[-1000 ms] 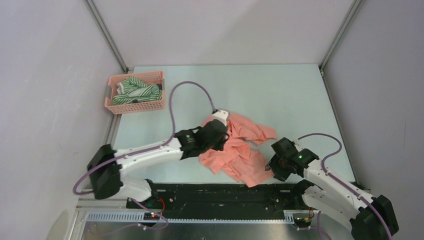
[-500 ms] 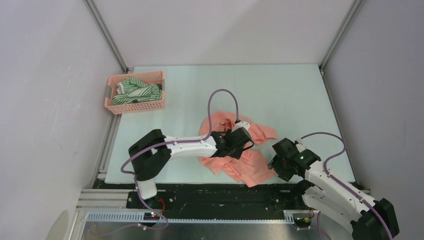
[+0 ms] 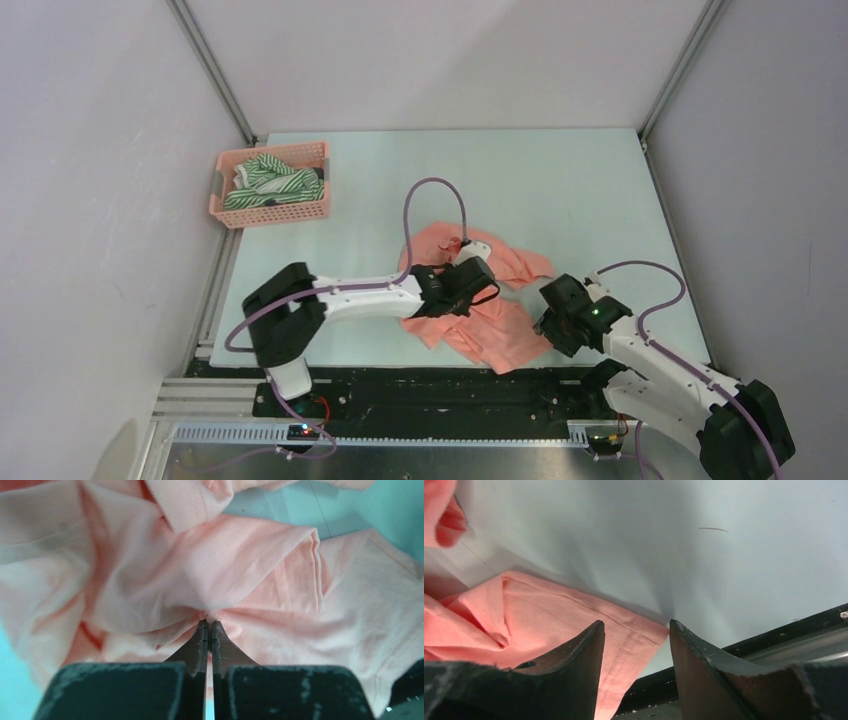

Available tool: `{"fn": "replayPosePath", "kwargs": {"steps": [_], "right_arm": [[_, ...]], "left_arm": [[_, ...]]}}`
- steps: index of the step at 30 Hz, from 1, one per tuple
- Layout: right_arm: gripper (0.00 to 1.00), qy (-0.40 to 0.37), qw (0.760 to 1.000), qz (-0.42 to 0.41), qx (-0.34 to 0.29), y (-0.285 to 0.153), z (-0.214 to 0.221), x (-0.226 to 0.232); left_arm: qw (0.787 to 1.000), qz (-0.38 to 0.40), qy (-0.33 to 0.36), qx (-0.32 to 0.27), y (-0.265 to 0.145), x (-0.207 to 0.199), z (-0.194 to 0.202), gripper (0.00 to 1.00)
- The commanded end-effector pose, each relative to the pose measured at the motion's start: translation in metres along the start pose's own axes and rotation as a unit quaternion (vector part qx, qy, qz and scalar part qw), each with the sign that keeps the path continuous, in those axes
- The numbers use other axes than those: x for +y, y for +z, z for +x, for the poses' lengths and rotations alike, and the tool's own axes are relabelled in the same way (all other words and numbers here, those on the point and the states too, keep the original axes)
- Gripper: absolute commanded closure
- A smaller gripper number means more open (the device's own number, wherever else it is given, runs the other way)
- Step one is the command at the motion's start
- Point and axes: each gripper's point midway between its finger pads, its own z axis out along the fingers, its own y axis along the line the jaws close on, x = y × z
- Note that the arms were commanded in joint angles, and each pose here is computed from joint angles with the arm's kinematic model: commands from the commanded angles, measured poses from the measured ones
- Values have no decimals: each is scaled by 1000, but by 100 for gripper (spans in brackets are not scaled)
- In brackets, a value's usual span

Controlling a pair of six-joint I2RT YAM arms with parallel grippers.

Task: Fold and stack the mixed laundry pile
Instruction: Flatten out the T-shirt at the center of the board.

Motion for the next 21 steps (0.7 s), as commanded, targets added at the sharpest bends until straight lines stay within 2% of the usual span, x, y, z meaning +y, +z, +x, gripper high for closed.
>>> {"fn": "replayPosePath", "kwargs": {"steps": [1, 7, 9, 11, 12, 14, 15, 18, 21], "right_arm": [[46, 4, 1000, -10, -9, 7, -2, 5], [50, 17, 1000, -10, -5, 6, 0, 6], [56, 15, 1000, -13, -4, 8, 1, 8], [70, 12, 1000, -15, -2, 12, 2, 10], [84, 11, 1000, -16, -2, 14, 2, 12], [99, 8, 1000, -25, -11, 11, -6, 19], [100, 4, 999, -27, -21, 9, -13, 21], [100, 12, 993, -55, -106, -29, -72, 42], [100, 26, 972, -92, -216, -82, -150, 55]], "left_arm": [[996, 4, -33, -79, -49, 13, -43, 100], [992, 0, -50, -113, -80, 33, -57, 100], [991, 2, -60, -120, -88, 41, -61, 100], [990, 0, -69, -126, -95, 49, -63, 100], [989, 1, -75, -131, -100, 53, -64, 100], [987, -5, -85, -136, -106, 66, -66, 100], [986, -12, -91, -136, -107, 75, -68, 100], [981, -31, -105, -161, -126, 105, -85, 100], [970, -64, -142, -187, -144, 154, -113, 100]]}}
